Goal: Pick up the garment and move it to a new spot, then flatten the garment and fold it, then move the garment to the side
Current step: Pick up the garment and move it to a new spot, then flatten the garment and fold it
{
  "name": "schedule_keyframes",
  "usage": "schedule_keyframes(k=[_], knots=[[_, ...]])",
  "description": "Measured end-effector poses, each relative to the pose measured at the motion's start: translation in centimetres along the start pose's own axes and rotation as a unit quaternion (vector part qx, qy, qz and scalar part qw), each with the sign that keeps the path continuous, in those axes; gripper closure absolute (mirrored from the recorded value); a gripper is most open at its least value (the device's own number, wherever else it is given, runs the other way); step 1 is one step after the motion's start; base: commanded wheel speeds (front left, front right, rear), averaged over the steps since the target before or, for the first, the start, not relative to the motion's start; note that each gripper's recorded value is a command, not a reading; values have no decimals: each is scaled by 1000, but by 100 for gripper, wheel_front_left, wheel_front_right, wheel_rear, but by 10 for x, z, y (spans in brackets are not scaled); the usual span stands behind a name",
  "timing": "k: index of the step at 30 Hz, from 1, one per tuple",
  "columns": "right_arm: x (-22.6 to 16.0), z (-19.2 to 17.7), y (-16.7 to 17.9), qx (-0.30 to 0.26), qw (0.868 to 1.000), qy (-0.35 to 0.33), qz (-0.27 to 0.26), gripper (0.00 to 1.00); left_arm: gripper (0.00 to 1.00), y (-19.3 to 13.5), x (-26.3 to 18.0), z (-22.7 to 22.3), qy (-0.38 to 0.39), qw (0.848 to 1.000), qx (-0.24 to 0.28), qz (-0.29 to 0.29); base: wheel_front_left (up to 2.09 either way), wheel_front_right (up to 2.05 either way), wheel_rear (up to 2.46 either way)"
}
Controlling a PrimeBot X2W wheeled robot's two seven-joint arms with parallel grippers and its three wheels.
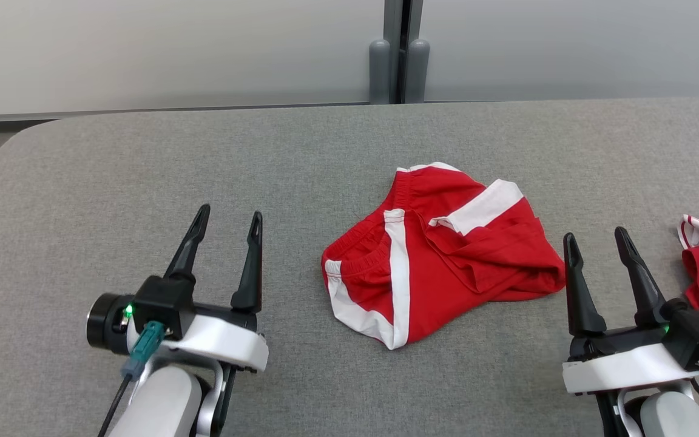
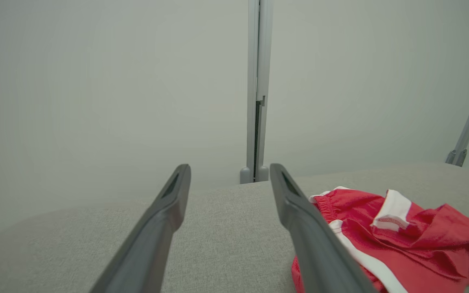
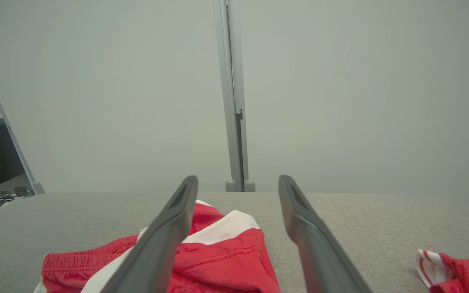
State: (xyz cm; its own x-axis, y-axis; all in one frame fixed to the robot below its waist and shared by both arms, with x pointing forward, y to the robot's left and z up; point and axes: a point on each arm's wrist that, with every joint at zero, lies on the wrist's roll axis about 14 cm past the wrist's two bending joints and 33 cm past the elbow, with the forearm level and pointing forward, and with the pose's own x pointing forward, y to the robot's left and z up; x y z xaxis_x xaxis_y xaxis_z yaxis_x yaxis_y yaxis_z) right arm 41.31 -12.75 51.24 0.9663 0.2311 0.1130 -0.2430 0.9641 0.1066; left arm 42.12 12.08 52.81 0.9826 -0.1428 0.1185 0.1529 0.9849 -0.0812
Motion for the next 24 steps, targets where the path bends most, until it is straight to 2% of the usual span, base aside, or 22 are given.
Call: schedule_keyframes(k=[7, 18, 24], knots=[[-4, -1, 10, 4, 1000, 3, 11, 0, 0, 10, -31, -5, 5, 999, -27, 36, 0, 0, 0], [-3, -4, 16, 8, 1000, 8, 20, 0, 0, 15, -35, -3, -2, 999, -26, 37, 0, 0, 0], [4, -28, 34, -7, 997, 46, 63, 0, 0, 18, -37, -17, 19, 999, -25, 39, 0, 0, 0]])
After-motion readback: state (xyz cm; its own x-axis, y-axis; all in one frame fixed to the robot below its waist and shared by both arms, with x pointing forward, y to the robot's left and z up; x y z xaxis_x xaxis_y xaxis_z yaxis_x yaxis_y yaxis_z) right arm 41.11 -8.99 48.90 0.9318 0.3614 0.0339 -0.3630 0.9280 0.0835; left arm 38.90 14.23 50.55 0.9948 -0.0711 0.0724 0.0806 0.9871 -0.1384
